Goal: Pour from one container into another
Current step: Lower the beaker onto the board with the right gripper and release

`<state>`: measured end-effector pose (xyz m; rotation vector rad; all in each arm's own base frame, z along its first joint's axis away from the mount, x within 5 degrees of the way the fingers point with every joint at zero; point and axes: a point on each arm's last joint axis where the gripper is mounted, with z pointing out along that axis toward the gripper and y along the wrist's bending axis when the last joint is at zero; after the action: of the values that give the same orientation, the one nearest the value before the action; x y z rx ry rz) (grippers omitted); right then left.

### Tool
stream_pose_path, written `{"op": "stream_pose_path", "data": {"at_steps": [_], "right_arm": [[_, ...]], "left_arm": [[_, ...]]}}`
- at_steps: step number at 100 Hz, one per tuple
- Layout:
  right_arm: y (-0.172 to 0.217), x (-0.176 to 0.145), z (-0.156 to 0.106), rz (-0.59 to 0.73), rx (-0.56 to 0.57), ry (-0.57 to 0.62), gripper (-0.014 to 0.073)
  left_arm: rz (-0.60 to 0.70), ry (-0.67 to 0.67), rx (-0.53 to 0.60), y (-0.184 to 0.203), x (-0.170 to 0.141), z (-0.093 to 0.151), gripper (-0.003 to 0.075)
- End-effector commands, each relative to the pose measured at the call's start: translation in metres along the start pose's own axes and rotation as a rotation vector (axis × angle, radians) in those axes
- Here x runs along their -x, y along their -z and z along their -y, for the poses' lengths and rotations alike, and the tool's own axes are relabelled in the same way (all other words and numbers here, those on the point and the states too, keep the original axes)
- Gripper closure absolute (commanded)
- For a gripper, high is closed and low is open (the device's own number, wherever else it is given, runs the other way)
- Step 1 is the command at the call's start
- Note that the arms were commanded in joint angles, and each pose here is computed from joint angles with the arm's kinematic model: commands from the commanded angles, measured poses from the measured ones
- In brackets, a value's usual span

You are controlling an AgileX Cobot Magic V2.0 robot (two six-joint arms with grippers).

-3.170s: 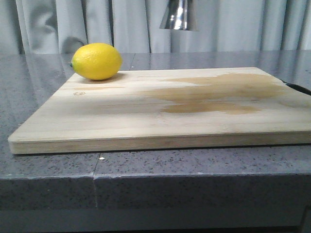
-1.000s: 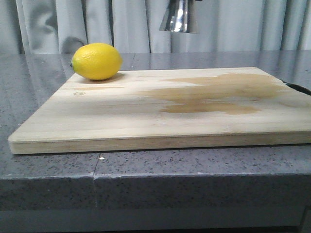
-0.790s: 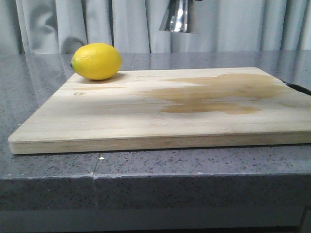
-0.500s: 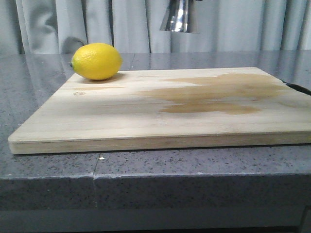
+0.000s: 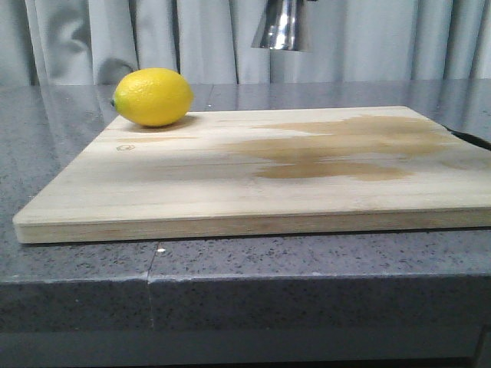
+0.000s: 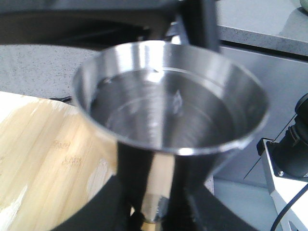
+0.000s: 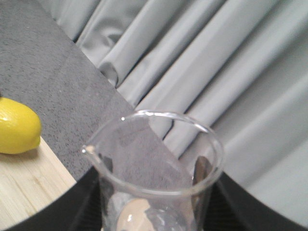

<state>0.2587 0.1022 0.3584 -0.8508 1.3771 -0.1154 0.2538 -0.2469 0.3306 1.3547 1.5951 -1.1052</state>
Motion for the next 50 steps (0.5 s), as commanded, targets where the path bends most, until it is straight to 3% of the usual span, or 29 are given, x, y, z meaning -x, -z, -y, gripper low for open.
{"op": "stream_pose_path", "data": {"at_steps": [1,24,50], "right_arm": [[0.0,0.002,0.014,0.078,-0.059,-0.079,0.036],[-0.013,-0.042,0.016,0.097,-0.117,-0.288,0.036],[-0.036,-0.094,-0.015,0.043,-0.044,-0.419,0.036]], "left_arm": [[0.103,-0.002,-0.01,0.01,0.025,0.011,0.074],[0.103,-0.002,-0.01,0.01,0.025,0.011,0.074],[0.104,-0.002,-0.004,0.01,0.025,0.011,0.074]]}}
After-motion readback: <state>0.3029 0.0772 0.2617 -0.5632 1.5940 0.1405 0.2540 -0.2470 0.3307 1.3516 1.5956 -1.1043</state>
